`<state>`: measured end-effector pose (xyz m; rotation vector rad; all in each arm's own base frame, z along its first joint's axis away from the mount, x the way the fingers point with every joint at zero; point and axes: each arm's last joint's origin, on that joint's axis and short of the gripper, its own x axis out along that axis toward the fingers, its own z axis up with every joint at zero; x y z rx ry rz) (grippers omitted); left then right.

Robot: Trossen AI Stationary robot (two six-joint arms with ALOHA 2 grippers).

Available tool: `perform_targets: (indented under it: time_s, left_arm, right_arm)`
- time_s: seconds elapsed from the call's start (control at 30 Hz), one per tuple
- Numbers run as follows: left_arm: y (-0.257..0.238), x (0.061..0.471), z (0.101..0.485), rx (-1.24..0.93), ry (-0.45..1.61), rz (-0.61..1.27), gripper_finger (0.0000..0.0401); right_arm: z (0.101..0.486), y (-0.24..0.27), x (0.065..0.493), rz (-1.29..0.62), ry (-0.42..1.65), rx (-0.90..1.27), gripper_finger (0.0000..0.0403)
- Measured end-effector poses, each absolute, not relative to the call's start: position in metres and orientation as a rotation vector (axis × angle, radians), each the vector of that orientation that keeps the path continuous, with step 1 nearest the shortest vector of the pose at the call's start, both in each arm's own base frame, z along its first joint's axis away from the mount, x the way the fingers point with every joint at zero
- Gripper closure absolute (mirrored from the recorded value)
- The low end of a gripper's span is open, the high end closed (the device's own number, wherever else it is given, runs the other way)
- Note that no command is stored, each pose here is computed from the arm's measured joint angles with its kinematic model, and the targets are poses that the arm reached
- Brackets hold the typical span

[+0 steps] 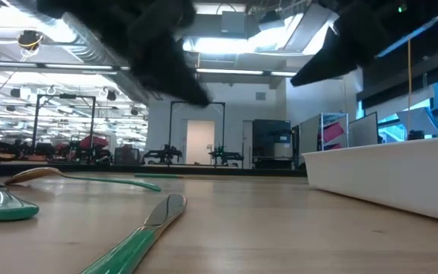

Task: Sort silverware
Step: Put the top center green knife into the silverware rack

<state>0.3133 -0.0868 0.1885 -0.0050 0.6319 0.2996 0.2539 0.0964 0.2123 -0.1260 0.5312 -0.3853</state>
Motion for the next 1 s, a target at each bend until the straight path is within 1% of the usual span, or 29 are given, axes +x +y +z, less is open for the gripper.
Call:
perform_targets:
  time_s: [0.1, 0.2, 0.3, 0.37, 0.47, 0.67, 0.8, 0.9, 1.0]
  left_arm:
    - [-0.086, 0.322, 0.197, -0.004, 0.523, 0.282, 0.027]
    - [-0.075, 0.328, 0.201, -0.027, 0.472, 0.309, 0.027]
    - [-0.047, 0.333, 0.2, -0.1, 0.47, 0.411, 0.0269]
    - [-0.025, 0.333, 0.196, -0.108, 0.507, 0.476, 0.0262]
    - [0.008, 0.334, 0.195, -0.113, 0.538, 0.498, 0.0242]
    - [0.069, 0.325, 0.187, -0.135, 0.602, 0.426, 0.0183]
    - [0.099, 0.319, 0.18, -0.046, 0.655, 0.304, 0.0143]
    - [0.116, 0.315, 0.17, 0.079, 0.711, 0.22, 0.0132]
    - [0.13, 0.311, 0.157, 0.142, 0.777, 0.213, 0.0136]
  right_arm:
    - [0.206, 0.1, 0.259, -0.317, 0.558, -0.179, 0.027]
    - [0.201, 0.104, 0.26, -0.19, 0.604, -0.172, 0.027]
    - [0.199, 0.106, 0.261, -0.115, 0.63, -0.154, 0.027]
    - [0.199, 0.106, 0.261, -0.108, 0.628, -0.147, 0.027]
    - [0.199, 0.101, 0.263, -0.125, 0.629, -0.139, 0.027]
    - [0.2, 0.085, 0.27, -0.203, 0.613, -0.059, 0.027]
    - [0.2, 0.079, 0.272, -0.241, 0.606, 0.009, 0.027]
    - [0.201, 0.079, 0.272, -0.256, 0.598, 0.053, 0.027]
    - [0.201, 0.08, 0.272, -0.272, 0.581, 0.11, 0.027]
